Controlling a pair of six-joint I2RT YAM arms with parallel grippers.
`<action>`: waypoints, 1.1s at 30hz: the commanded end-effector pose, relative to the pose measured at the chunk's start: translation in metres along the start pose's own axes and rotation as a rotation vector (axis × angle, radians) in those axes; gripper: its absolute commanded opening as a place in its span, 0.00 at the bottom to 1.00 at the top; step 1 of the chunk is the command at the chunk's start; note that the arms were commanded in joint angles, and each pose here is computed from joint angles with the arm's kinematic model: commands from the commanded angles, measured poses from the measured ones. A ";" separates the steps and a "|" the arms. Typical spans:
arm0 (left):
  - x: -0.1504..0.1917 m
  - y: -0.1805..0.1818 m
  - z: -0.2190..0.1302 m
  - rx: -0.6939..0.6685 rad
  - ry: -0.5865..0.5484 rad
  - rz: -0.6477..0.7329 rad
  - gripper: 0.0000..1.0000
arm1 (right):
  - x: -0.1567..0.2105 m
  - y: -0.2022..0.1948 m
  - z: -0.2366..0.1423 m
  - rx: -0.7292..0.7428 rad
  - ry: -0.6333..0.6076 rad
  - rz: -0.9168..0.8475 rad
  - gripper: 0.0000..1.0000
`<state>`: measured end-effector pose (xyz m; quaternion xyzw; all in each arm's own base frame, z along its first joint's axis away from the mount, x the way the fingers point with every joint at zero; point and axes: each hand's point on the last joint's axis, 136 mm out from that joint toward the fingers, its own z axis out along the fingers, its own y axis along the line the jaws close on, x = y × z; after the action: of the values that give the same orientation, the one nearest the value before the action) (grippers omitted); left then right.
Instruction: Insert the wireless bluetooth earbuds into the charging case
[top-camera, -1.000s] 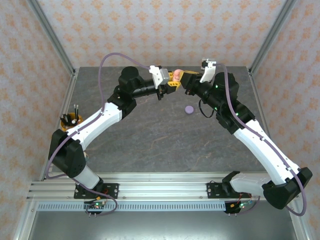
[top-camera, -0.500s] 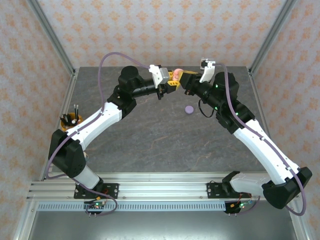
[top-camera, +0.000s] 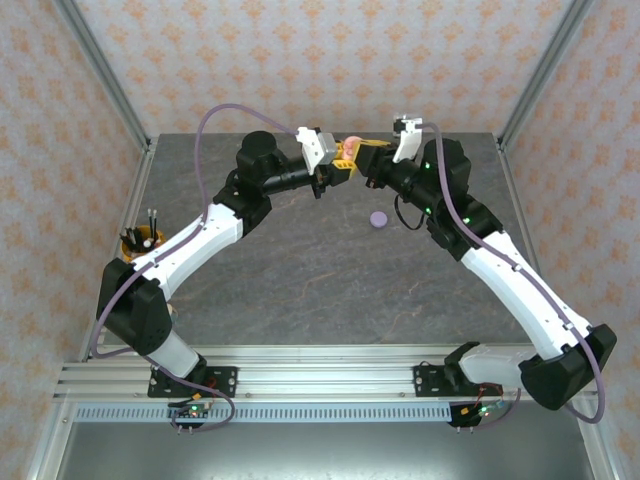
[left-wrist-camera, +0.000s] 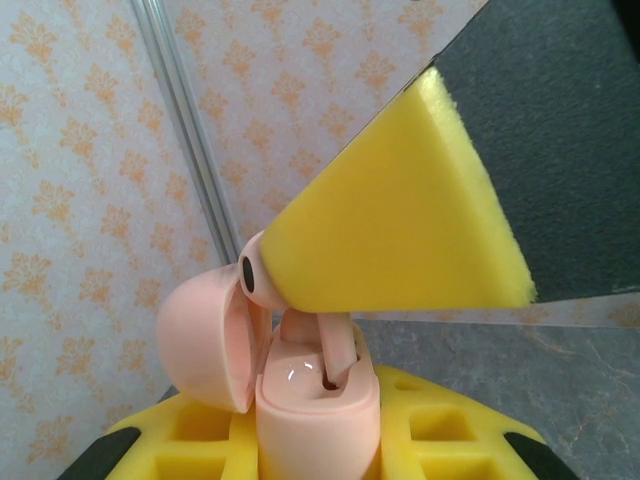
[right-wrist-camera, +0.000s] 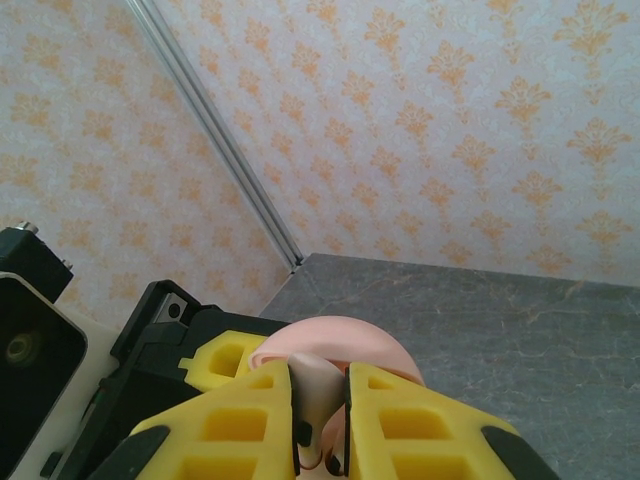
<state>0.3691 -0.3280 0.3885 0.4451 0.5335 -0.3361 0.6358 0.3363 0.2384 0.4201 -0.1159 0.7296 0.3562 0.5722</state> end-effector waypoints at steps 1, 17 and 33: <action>-0.042 -0.005 -0.001 0.013 -0.105 0.064 0.00 | 0.023 0.012 0.007 -0.076 0.097 -0.026 0.17; -0.036 -0.003 0.002 0.017 -0.108 0.025 0.00 | 0.019 0.012 0.009 -0.061 0.099 -0.029 0.32; -0.006 -0.003 0.005 -0.003 -0.125 -0.078 0.00 | -0.027 0.022 -0.004 -0.060 0.014 0.056 0.56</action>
<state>0.3732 -0.3294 0.3825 0.4054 0.5414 -0.3703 0.6367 0.3377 0.2474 0.4288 -0.1196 0.7395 0.3711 0.5488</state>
